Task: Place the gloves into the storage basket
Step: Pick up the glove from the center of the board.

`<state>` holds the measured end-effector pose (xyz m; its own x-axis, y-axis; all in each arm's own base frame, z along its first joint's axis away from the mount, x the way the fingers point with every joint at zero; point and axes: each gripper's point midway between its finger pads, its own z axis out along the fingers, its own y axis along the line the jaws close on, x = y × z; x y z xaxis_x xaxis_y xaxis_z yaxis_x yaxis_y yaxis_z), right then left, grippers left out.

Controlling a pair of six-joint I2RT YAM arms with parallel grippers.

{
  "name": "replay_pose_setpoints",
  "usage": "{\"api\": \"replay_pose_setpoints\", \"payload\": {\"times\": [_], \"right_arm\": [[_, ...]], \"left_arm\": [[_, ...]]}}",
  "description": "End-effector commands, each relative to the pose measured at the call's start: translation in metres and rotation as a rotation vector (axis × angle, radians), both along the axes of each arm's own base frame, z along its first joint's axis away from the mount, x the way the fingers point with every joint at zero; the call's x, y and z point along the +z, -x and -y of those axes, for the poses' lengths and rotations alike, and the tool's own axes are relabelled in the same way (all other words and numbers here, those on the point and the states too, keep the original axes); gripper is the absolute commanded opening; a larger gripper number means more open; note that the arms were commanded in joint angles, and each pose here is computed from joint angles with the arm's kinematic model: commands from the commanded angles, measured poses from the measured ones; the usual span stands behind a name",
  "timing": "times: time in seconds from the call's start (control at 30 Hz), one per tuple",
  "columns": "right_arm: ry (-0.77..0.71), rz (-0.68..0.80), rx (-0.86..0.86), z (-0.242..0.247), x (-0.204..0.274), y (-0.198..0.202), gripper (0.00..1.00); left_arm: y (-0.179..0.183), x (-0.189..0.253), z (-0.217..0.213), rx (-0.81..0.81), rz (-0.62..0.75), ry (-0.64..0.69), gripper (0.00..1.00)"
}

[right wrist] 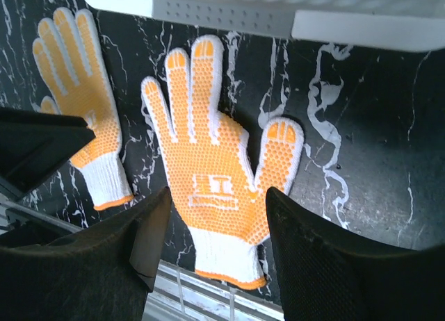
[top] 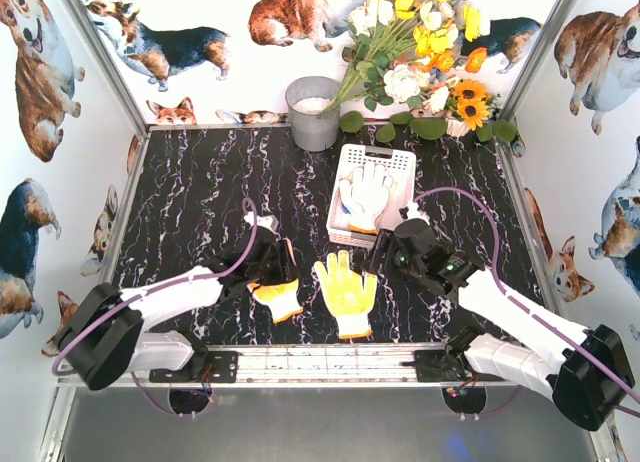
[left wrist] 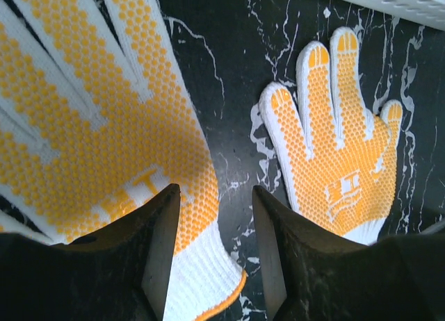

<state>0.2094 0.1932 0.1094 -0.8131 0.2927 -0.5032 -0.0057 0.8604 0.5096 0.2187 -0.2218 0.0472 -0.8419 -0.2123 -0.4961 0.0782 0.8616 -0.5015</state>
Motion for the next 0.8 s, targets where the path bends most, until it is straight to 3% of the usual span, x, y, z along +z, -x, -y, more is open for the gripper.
{"api": "replay_pose_setpoints", "payload": {"times": [0.0, 0.23, 0.47, 0.77], "right_arm": [[-0.020, -0.014, 0.012, 0.002, -0.002, 0.006, 0.59], [-0.029, -0.061, -0.011, 0.006, -0.016, 0.012, 0.58], [-0.012, -0.114, -0.025, 0.013, -0.030, 0.022, 0.58], [-0.016, -0.184, -0.031, 0.016, -0.047, 0.037, 0.56]], "left_arm": [[-0.023, 0.013, 0.015, -0.021, 0.095, 0.000, 0.41], [-0.015, -0.008, 0.022, -0.124, 0.088, -0.061, 0.38], [0.022, -0.031, 0.032, -0.272, 0.044, -0.084, 0.35], [0.068, -0.032, 0.054, -0.388, 0.034, -0.012, 0.34]]}}
